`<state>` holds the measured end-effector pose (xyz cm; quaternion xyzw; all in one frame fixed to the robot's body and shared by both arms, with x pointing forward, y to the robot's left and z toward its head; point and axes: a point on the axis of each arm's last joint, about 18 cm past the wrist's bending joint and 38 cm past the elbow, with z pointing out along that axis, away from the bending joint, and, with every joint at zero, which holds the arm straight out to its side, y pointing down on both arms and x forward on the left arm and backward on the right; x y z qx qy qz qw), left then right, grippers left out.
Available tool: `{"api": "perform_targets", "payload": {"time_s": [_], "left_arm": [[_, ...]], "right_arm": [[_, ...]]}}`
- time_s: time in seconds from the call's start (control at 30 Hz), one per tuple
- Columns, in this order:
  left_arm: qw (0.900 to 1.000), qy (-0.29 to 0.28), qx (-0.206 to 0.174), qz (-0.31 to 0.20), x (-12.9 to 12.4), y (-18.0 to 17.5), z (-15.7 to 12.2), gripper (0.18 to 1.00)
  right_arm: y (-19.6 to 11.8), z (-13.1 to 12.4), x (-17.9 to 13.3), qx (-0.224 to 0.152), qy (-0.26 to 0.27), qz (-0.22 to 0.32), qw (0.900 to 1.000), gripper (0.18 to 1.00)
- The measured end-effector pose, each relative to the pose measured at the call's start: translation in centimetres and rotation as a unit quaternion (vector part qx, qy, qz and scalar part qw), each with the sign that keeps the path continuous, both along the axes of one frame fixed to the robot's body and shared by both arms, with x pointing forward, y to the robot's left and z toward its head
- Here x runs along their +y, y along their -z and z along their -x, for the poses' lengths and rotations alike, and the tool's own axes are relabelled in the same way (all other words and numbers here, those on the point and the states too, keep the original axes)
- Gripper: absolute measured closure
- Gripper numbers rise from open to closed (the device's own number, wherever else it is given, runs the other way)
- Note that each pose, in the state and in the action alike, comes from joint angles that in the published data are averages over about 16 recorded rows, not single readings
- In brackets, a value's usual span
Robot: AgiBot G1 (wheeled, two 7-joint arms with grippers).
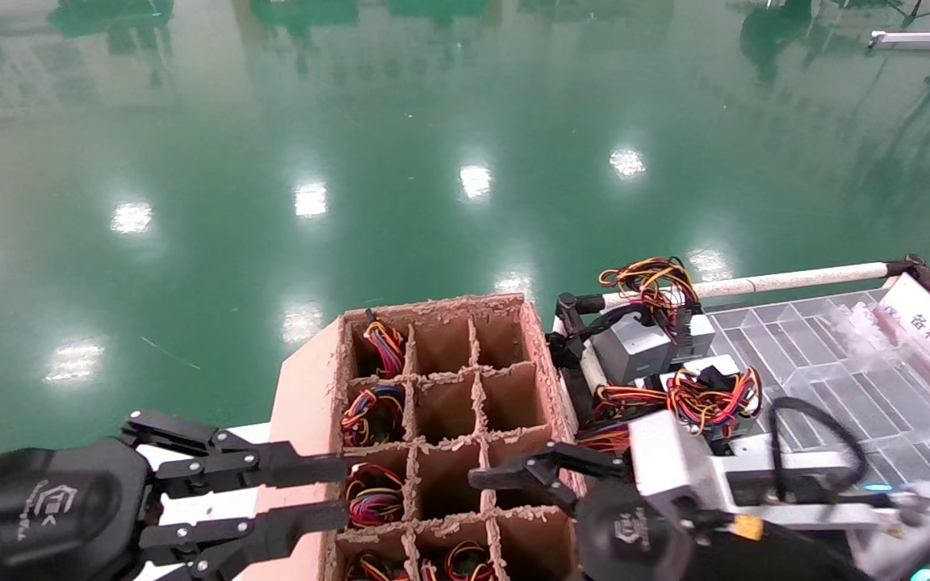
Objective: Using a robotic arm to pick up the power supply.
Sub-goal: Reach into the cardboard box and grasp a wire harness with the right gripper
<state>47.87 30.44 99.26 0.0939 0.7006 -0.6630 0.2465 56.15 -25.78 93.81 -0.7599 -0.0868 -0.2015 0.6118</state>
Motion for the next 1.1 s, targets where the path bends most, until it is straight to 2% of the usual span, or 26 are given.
{"api": "perform_targets", "payload": {"time_s": [0.2,0.4,0.8,0.93,1.1], "left_arm": [[1.0,0.0,0.0,0.0,0.0,0.0,0.0,0.831],[1.0,0.0,0.0,0.0,0.0,0.0,0.0,0.712],[1.0,0.0,0.0,0.0,0.0,0.0,0.0,0.428],[1.0,0.0,0.0,0.0,0.0,0.0,0.0,0.34],[1.0,0.0,0.0,0.0,0.0,0.0,0.0,0.272]], "right_arm": [[1.2,-2.0,1.9,0.008,-0.007,0.022,1.0,0.178],[2.0,-3.8,3.9,0.013,-0.013,0.047,0.999,0.178],[2.5,-6.5,7.3,0.01,-0.022,0.093,0.995,0.203],[2.4,-7.1,8.1,0.009,-0.022,0.106,0.994,0.235],[2.4,-7.6,8.6,0.01,-0.02,0.121,0.992,0.296]]}}
